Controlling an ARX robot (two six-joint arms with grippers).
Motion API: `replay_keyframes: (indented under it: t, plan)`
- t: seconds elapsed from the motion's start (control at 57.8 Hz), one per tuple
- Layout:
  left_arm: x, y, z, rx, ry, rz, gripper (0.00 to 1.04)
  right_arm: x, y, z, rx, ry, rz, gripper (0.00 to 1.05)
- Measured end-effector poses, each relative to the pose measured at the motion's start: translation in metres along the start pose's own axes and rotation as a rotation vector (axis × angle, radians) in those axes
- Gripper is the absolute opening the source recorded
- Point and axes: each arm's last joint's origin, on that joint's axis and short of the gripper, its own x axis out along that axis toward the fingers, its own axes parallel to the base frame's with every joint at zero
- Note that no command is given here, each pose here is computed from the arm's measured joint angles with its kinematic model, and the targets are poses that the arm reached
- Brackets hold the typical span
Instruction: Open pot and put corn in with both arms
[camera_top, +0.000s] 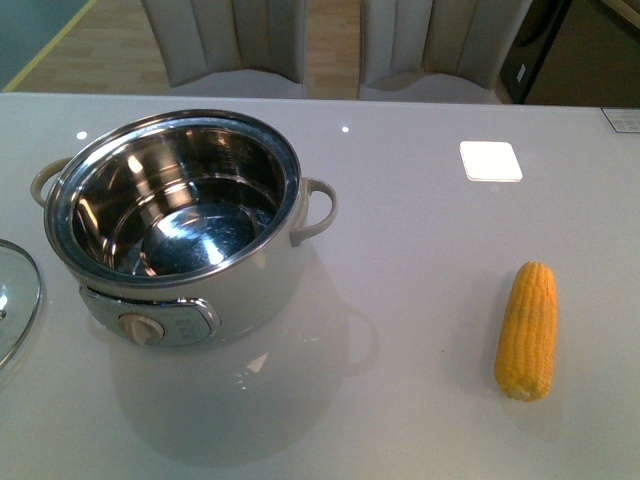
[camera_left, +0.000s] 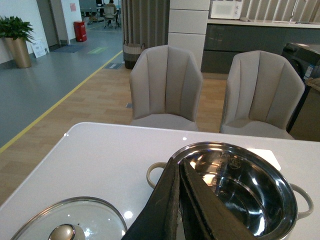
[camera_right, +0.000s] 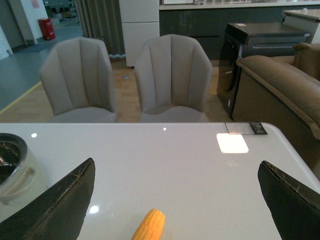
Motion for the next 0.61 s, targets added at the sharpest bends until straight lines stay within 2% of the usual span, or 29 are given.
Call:
replay_keyframes:
  t: [0.069,0.104,0.605]
  plan:
    - [-0.0001,0.0000,0.0001,0.000,-0.002,0.000,0.03,0.0000,0.0000,0.0000,0.000,0.000,0.000,0.96]
    - [-0.0001,0.0000,0.0001,0.000,-0.002,0.000,0.07,0.0000,0.0000,0.0000,0.000,0.000,0.000,0.96]
    - [-0.0001,0.0000,0.0001,0.000,-0.002,0.000,0.98,0.0000,0.0000,0.0000,0.000,0.000,0.000,0.96]
